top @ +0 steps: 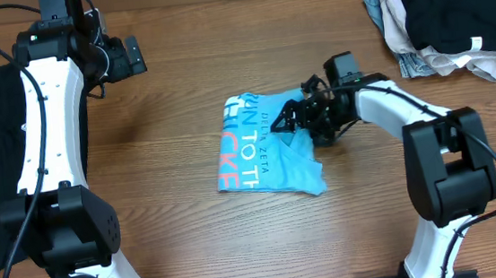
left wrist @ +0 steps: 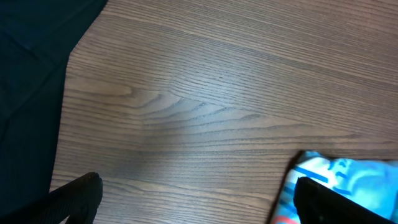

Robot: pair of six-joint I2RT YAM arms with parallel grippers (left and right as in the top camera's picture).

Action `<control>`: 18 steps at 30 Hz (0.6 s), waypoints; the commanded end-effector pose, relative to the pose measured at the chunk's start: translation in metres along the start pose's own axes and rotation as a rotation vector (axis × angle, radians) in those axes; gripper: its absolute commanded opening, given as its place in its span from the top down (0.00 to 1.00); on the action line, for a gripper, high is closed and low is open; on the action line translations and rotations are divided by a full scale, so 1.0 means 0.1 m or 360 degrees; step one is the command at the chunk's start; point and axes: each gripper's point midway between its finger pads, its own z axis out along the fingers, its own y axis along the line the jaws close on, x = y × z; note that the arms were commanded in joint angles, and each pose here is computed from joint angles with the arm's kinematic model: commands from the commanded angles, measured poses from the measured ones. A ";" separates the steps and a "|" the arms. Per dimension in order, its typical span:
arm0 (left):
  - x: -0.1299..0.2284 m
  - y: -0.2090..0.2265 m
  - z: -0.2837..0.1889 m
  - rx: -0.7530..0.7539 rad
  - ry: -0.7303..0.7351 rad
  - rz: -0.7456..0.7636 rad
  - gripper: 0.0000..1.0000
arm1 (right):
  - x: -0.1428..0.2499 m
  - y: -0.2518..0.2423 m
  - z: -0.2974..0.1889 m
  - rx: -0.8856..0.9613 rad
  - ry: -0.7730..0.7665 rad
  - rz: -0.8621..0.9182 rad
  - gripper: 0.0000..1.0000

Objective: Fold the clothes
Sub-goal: 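Lift the bundle and carry it to the top-right clothes stack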

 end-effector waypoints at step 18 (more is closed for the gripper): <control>0.04 0.02 0.01 -0.0020 0.0030 0.0036 0.00 | -0.13 0.97 0.15 -0.0364 -0.0111 -0.0238 0.96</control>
